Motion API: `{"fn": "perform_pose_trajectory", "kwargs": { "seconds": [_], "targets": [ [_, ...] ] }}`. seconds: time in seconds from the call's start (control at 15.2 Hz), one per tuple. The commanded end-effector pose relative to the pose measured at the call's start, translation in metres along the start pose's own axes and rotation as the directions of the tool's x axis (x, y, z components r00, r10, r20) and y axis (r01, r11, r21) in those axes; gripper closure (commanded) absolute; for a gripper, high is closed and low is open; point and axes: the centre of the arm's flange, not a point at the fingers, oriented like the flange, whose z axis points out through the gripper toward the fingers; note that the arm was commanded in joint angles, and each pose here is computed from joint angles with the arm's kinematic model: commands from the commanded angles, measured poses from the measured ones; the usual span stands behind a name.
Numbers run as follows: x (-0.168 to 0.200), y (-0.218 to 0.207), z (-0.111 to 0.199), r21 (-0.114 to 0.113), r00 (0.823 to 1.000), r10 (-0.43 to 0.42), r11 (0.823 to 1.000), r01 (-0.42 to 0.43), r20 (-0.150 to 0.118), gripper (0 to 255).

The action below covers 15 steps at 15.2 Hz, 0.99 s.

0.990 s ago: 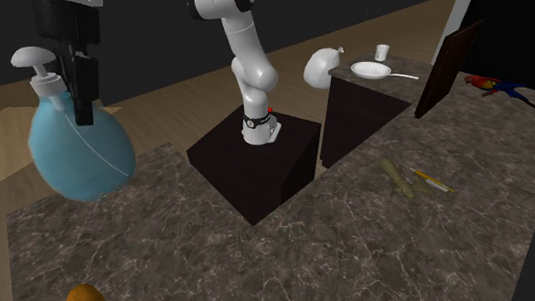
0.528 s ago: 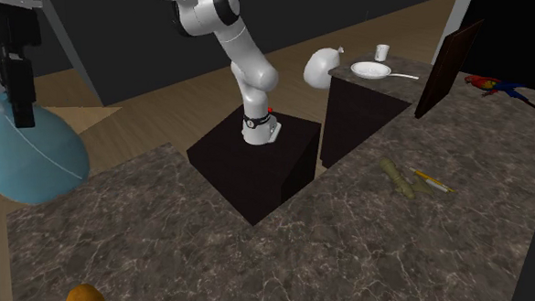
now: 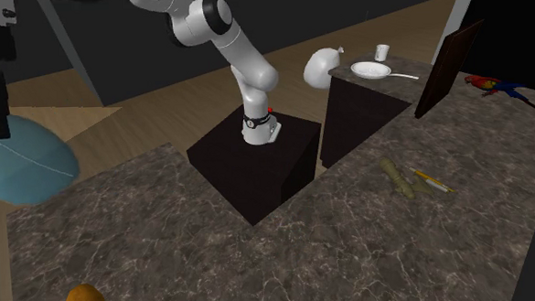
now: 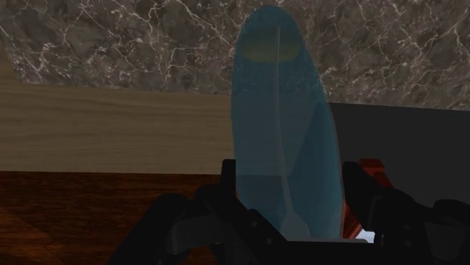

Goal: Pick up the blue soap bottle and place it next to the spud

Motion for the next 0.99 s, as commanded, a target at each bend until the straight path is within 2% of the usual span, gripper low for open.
{"fn": "perform_pose_trajectory", "kwargs": {
  "seconds": [0.0, 0.92],
  "targets": [
    [-0.005, 0.0, 0.009, 0.0, 1.0, 0.0, 1.0, 0.0, -0.001, 255],
    [-0.032, 0.009, 0.077, 0.0, 1.0, 0.0, 1.0, 0.0, -0.001, 255]
  ]
}}
